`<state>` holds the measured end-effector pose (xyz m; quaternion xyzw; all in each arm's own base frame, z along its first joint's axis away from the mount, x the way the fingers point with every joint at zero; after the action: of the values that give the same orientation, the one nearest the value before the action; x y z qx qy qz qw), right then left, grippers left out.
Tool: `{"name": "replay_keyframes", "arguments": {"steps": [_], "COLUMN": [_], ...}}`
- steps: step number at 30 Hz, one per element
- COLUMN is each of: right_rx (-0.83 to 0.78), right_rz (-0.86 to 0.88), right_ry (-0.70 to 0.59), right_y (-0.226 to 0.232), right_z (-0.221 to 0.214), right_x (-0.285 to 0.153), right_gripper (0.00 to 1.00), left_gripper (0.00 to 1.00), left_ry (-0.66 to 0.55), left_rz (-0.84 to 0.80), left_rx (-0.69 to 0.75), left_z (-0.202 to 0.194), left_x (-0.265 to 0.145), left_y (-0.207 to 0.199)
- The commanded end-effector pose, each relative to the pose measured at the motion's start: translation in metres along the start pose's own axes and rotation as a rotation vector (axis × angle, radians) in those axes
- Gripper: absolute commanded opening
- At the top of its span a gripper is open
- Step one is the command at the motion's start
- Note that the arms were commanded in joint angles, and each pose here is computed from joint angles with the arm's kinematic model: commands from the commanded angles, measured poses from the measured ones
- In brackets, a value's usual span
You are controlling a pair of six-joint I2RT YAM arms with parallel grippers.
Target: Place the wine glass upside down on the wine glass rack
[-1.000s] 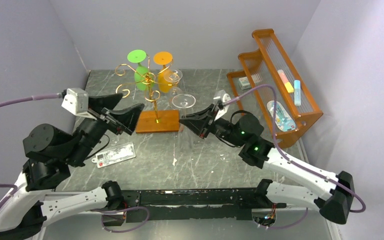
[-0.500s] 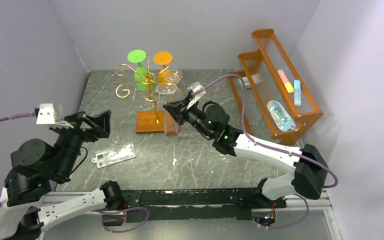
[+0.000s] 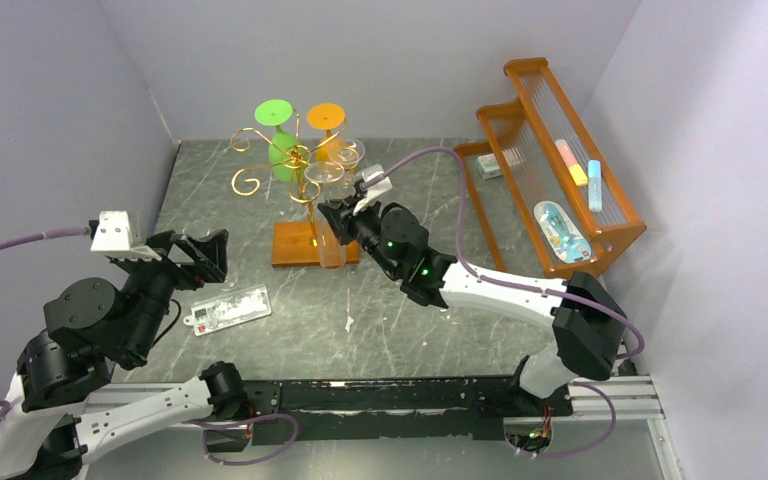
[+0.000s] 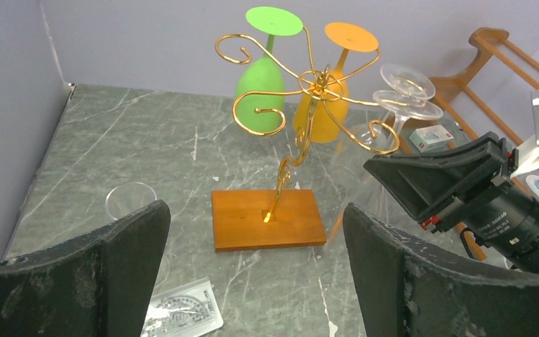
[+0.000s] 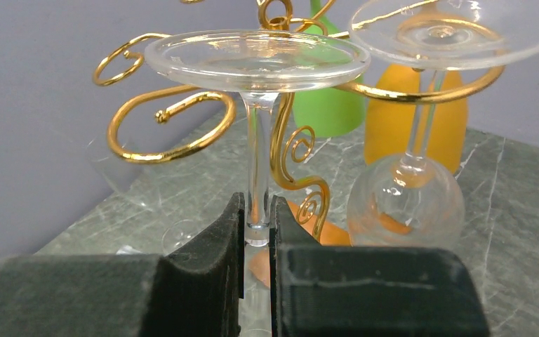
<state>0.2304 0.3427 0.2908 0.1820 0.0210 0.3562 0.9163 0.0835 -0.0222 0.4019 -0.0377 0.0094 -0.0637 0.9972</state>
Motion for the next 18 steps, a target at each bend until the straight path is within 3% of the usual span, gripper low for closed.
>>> {"name": "replay_keyframes", "arguments": {"steps": [1, 9, 18], "right_rx": [0.013, 0.005, -0.011], "right_rz": [-0.014, 0.118, 0.230], "right_ry": [-0.079, -0.018, -0.022], "right_y": [0.008, 0.023, 0.028], "right_z": [0.017, 0.004, 0.002], "right_x": [0.015, 0.034, 0.025], "right_gripper": [0.00, 0.00, 0.00], "left_gripper": [0.96, 0.97, 0.96], "left_ry": [0.008, 0.030, 0.028], "left_rz": [-0.003, 0.014, -0.007], "left_rx": [0.024, 0.044, 0.042], "left_z": [-0.007, -0.009, -0.010], "left_x": [0.000, 0.002, 0.003], "left_y": [0.001, -0.001, -0.003]}}
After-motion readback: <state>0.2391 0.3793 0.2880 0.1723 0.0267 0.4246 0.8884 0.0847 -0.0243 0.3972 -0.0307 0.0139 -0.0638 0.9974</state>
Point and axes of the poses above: each gripper's point midway between its finger pads, its own x axis out along the fingers, its own y axis along the line the jaws close on, z = x × y, the point moved 9 cm from there along -x, back along the fingers, and after that the axes turned 10 degrees about x, right-handed, at the moved point
